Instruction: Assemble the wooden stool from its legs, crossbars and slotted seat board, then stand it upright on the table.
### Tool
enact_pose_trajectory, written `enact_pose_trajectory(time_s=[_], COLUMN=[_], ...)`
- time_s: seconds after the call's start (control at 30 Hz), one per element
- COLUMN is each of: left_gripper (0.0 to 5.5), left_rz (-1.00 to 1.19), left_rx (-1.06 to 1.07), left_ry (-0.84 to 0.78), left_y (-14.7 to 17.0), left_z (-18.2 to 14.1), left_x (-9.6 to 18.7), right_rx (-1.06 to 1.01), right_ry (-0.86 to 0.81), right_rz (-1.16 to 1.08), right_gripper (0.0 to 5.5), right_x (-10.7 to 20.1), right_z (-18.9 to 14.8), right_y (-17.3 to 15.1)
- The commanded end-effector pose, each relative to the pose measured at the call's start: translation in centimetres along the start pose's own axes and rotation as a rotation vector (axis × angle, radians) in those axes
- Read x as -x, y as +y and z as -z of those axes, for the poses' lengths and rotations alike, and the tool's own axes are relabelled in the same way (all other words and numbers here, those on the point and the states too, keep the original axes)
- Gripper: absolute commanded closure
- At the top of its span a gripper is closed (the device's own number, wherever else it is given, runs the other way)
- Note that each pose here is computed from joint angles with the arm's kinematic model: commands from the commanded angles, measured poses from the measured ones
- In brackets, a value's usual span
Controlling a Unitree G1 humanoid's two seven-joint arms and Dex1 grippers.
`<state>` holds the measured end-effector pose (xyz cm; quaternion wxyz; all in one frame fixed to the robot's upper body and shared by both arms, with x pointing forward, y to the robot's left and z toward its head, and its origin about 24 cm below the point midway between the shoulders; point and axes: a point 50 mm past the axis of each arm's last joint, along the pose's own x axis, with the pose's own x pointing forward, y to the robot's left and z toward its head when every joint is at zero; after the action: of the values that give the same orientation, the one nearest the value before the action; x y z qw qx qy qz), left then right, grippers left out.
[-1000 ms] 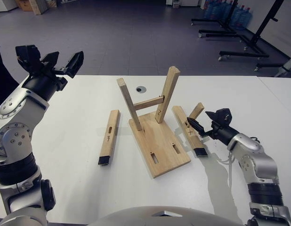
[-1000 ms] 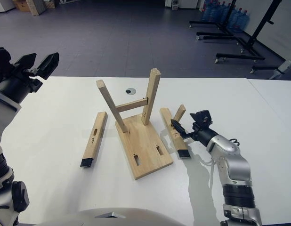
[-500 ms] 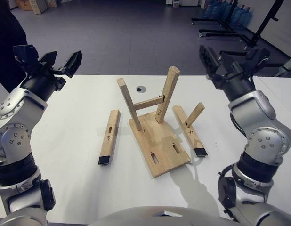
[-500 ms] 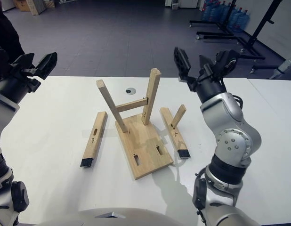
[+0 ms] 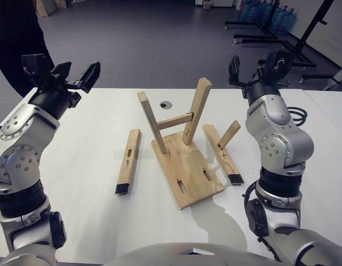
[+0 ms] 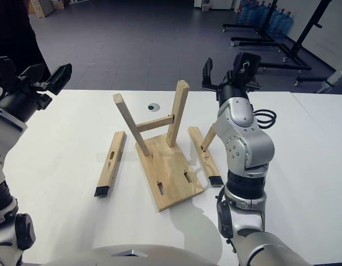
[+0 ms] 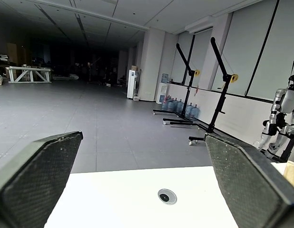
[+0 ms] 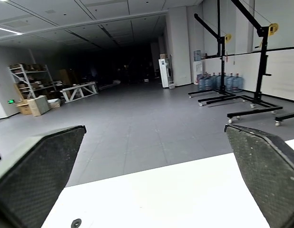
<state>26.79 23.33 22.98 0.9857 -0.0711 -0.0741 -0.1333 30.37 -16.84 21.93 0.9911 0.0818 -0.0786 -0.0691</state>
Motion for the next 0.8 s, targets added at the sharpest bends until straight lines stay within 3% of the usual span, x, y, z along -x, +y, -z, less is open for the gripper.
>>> enact_pose_trajectory(time_s=[0.03, 0.27, 0.47, 0.63, 0.8], left_gripper=[0.81, 0.81, 0.81, 0.81, 0.81], left_rz=[0.003, 0.0, 0.001, 0.001, -0.001], left_rx=[-0.001, 0.001, 0.001, 0.005, 0.01], left_ry=[0.005, 0.007, 0.012, 0.016, 0.026], left_y=[-0.2, -0.1, -0.1, -0.1, -0.2], left_z=[0.1, 0.1, 0.1, 0.3, 0.7], left_x=[0.0, 0.1, 0.1, 0.2, 0.3], right_rx=[-0.024, -0.024, 0.0, 0.024, 0.04], right_ry=[-0.004, -0.012, 0.033, 0.122, 0.294], right_rz=[-0.005, -0.014, 0.016, 0.06, 0.083], right_gripper=[0.12, 0.12, 0.12, 0.12, 0.12], right_x=[-0.3, -0.4, -0.2, -0.2, 1.5], right_z=[0.1, -0.1, 2.0, 5.7, 11.9], right_y=[0.2, 0.6, -0.1, -1.6, -2.9])
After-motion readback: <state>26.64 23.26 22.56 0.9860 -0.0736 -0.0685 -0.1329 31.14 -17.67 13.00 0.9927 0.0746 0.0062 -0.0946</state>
